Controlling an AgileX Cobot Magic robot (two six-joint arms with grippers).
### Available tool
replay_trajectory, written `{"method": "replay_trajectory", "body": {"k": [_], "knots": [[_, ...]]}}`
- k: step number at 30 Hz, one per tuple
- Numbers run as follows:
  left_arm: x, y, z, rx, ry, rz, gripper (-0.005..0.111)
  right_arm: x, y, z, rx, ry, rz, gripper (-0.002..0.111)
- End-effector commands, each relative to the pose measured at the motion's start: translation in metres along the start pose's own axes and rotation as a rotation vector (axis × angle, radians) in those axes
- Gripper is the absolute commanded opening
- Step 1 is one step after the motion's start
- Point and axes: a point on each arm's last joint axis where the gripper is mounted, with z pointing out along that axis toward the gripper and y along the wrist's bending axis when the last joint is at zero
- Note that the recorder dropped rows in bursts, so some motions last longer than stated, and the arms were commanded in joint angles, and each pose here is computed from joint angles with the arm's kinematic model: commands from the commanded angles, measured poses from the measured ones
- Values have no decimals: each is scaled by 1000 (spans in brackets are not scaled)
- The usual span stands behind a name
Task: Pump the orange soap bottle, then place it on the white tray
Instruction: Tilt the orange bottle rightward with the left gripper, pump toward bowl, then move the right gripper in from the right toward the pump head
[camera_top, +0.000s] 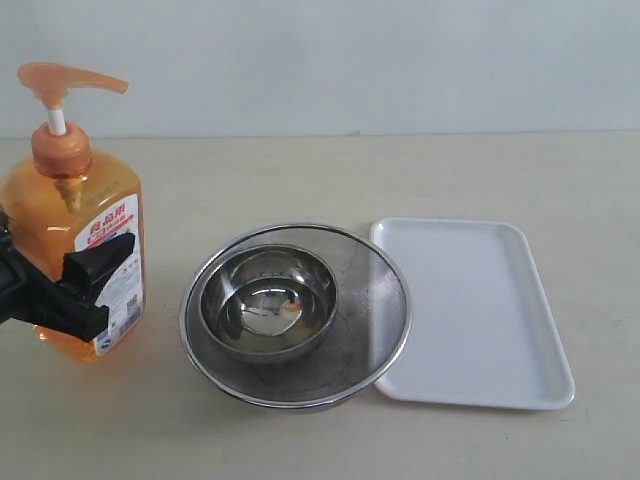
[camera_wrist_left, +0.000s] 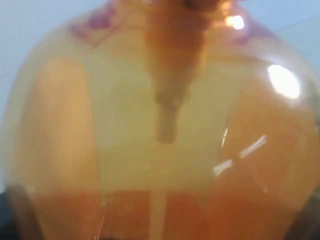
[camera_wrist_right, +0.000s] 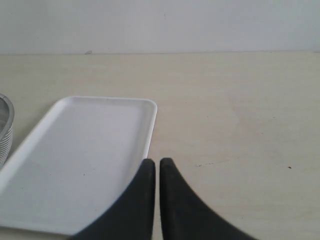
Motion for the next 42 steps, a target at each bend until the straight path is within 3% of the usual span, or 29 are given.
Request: {"method": "replay_trajectory", "body": {"k": [1, 8, 12, 16, 21, 31, 34, 36, 39, 42], "knots": [[-18, 6, -2, -28, -11, 31, 5, -1, 0, 0, 6, -11, 2, 0], [-30, 0, 6, 26, 115, 81, 5, -1, 0, 0, 6, -11, 4, 0], [-33, -1, 5, -19, 110, 100, 5, -1, 0, 0, 6, -11, 4, 0], [-36, 5, 5, -145, 101, 110, 5, -1, 0, 0, 6, -11, 4, 0], [-41, -5, 7, -124, 96, 158, 5, -1, 0, 0, 6, -11, 4, 0], [-42, -13, 5, -186, 136, 173, 5, -1, 0, 0, 5, -13, 4, 0], [-41, -21, 6, -152, 146, 188, 5, -1, 0, 0, 5, -13, 4, 0], [-38, -31, 9, -115, 153, 231, 5, -1, 0, 0, 5, -13, 4, 0], [-28, -44, 16, -73, 192, 407, 5, -1, 0, 0, 5, -13, 4, 0], [-25, -37, 17, -174, 213, 361, 5, -1, 0, 0, 5, -13, 4, 0]]}}
